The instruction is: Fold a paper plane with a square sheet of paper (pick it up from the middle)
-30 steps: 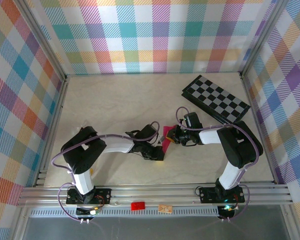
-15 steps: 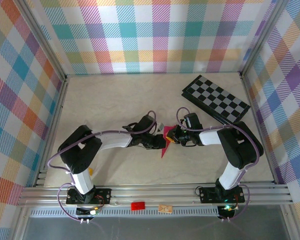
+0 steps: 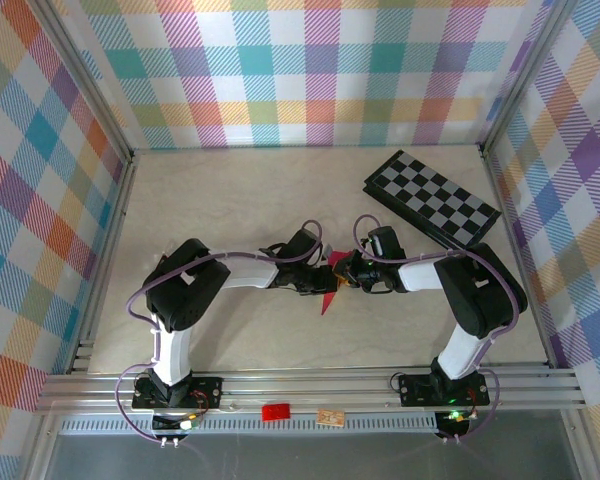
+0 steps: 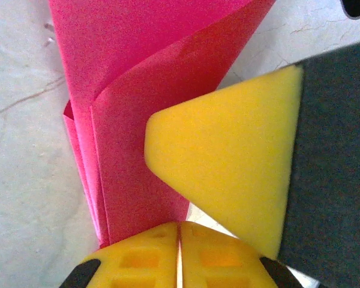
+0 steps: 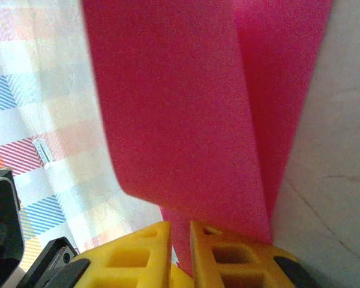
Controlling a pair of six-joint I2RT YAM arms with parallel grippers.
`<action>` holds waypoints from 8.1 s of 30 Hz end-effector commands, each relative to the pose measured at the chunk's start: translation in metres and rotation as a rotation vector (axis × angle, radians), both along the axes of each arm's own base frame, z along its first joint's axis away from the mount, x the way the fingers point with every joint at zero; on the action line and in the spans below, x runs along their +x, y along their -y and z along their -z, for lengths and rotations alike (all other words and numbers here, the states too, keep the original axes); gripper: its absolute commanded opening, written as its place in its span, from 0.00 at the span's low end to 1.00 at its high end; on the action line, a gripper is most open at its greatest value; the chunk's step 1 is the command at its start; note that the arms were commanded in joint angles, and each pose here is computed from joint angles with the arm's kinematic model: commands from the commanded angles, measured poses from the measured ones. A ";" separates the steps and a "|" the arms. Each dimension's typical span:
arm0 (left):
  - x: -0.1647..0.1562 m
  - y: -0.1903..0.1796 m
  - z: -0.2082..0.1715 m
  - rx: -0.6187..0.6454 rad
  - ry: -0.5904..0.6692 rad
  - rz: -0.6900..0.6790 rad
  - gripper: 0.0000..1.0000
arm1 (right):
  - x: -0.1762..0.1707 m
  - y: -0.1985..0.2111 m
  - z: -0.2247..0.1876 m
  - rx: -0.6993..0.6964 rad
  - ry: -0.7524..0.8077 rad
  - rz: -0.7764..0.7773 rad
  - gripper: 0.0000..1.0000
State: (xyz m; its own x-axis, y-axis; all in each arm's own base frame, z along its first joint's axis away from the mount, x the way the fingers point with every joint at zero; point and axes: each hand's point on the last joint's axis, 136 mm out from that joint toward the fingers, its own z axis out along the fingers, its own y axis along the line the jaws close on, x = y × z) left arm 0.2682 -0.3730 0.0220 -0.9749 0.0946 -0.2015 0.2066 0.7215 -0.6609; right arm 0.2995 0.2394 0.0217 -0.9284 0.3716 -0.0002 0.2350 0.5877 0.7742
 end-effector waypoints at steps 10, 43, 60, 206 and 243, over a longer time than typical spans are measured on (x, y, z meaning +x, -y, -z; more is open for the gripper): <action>-0.066 -0.086 0.060 0.288 -0.087 0.137 0.00 | 0.001 0.015 -0.040 -0.175 0.069 -0.081 0.20; -0.072 -0.095 0.065 0.294 -0.105 0.201 0.00 | -0.010 0.001 0.015 -0.141 0.037 -0.170 0.09; -0.074 -0.098 0.066 0.298 -0.105 0.203 0.00 | 0.035 0.043 0.017 -0.165 0.046 -0.048 0.10; 0.022 -0.053 -0.039 -0.092 -0.017 -0.070 0.20 | -0.034 0.029 -0.040 0.001 0.073 -0.049 0.31; 0.018 -0.037 -0.014 -0.103 -0.086 0.052 0.27 | -0.039 0.012 0.007 -0.082 -0.069 -0.098 0.17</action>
